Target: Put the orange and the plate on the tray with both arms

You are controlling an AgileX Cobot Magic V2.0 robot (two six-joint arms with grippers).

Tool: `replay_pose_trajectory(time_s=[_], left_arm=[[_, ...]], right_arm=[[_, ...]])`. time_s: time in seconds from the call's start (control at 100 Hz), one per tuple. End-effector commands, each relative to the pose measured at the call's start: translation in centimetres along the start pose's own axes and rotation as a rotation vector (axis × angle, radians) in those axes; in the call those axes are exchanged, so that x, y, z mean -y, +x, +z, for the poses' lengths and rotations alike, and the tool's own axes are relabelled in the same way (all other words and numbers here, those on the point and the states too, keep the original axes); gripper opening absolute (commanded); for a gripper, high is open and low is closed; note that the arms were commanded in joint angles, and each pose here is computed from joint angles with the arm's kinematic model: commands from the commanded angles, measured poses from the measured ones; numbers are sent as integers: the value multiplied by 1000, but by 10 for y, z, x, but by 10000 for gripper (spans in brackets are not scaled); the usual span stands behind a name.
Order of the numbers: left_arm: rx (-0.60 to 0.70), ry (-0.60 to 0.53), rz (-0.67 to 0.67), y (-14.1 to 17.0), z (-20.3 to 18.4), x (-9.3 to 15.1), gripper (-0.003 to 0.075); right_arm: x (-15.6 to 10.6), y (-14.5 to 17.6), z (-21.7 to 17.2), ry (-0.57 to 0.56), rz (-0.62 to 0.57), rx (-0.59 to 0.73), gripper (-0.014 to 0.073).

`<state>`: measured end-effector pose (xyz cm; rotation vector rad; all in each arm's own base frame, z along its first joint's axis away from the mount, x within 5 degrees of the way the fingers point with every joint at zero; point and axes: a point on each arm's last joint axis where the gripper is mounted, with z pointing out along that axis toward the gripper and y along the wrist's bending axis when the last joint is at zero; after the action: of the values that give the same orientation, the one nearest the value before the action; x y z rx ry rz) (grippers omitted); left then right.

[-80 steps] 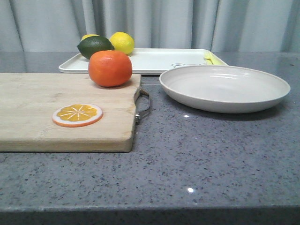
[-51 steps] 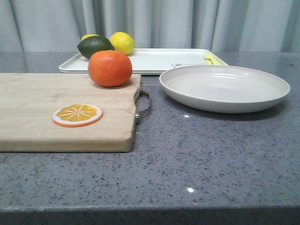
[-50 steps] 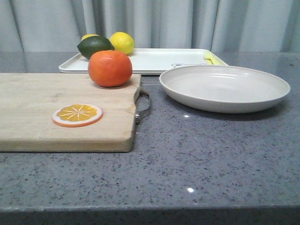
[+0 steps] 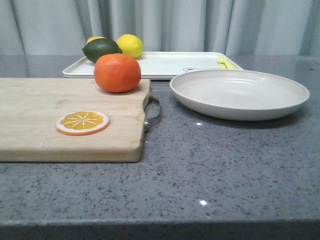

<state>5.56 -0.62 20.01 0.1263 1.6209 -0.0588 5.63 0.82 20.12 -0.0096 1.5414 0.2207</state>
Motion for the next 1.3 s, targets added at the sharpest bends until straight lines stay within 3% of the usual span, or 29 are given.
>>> replay_pose_trajectory(time_s=[0.0,0.16,0.29,0.4,0.73,1.0,1.29], left_arm=[[100,-1,-7,-6,-3,0,-19],[176,7,-81,-15,-4,0,-19],[296,11,-133,-43,-12,-1,-19],[323,16,-132,-69,-21,-2,-19],[79,78,-221,-136,-19,1,-19],[-249,173,-224,-180,4,10,-19],[-314,242,-232,-197,27,16,-19]], right_arm=[[-1,-11,-3,-10,-11,120,-67],[-2,-19,-4,-20,33,192,-67],[-1,-30,-6,-23,261,208,-67],[-5,-46,-9,-49,374,191,-67],[-25,-115,-15,-91,251,-54,-67],[-37,-168,5,-97,227,-252,-67],[-41,-187,25,-99,233,-336,-67]])
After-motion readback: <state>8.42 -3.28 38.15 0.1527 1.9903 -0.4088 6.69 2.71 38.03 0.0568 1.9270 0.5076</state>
